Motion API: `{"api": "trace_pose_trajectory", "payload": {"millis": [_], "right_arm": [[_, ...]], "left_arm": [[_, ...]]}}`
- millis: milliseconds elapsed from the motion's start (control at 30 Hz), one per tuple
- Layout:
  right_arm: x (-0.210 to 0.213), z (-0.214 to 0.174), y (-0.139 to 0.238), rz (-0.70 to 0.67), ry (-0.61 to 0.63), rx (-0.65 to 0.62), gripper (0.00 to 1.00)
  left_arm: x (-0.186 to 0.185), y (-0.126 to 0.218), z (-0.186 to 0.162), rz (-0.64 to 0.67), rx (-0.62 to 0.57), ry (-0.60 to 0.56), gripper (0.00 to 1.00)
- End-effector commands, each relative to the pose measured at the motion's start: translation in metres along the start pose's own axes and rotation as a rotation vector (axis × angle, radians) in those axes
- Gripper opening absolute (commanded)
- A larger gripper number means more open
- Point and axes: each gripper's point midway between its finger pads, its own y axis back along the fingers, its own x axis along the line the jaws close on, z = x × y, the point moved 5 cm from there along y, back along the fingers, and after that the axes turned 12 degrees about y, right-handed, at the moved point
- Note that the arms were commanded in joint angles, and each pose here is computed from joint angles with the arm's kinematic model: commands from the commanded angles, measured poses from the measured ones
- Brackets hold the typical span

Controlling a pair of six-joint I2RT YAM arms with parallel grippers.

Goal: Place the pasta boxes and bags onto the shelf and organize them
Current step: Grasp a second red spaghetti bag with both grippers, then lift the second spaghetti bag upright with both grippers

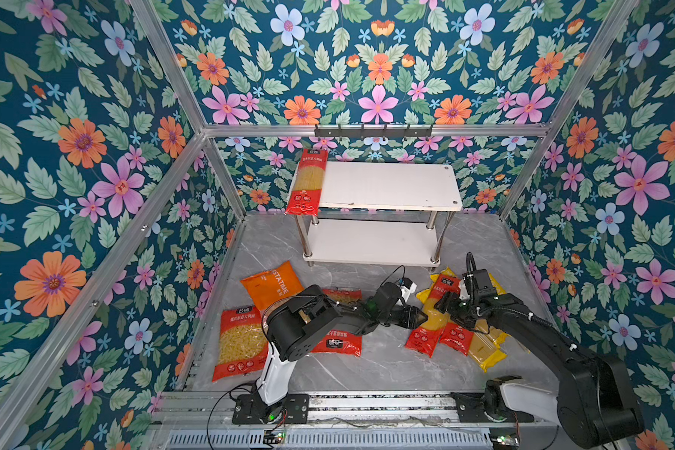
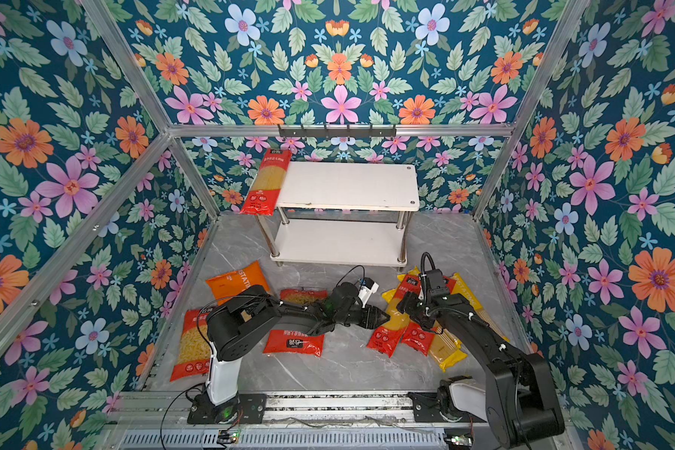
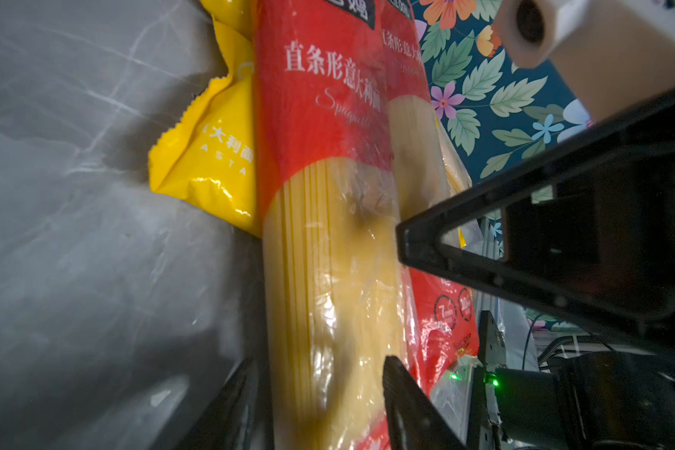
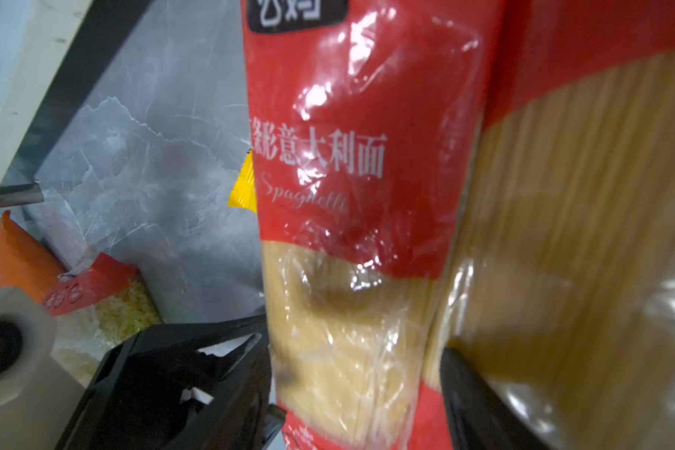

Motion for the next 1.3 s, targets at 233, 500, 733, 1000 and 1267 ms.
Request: {"api": "trace_pose_trajectory", "payload": {"millis": [233, 500, 733, 1000, 1267], "right_arm": [[0.001, 0.009, -0.025, 0.117, -0.018, -0.011, 0.71], [0.016, 0.007, -0.027, 0.278, 0.031, -0.027, 0.56], [0.015, 0.002, -0.031, 0.307, 0.014, -0.027, 0.42], [0.017, 0.0, -0.026, 0.315, 0.058, -0.036, 0.16], [0.037, 0.003, 0.01, 0.414, 0.123, -0.139, 0.09]], "left_arm": [[-0.002, -0.008, 0.002, -0.029, 0.019, -0.027, 0.49], [-0.004, -0.007, 0.002, -0.047, 0.021, -0.038, 0.41], [-0.007, -0.01, 0.003, -0.067, 0.031, -0.035, 0.39], [-0.011, 0.002, 0.009, -0.108, 0.034, -0.029, 0.44], [-0.037, 0.047, 0.018, -0.182, -0.012, -0.072, 0.55]]}}
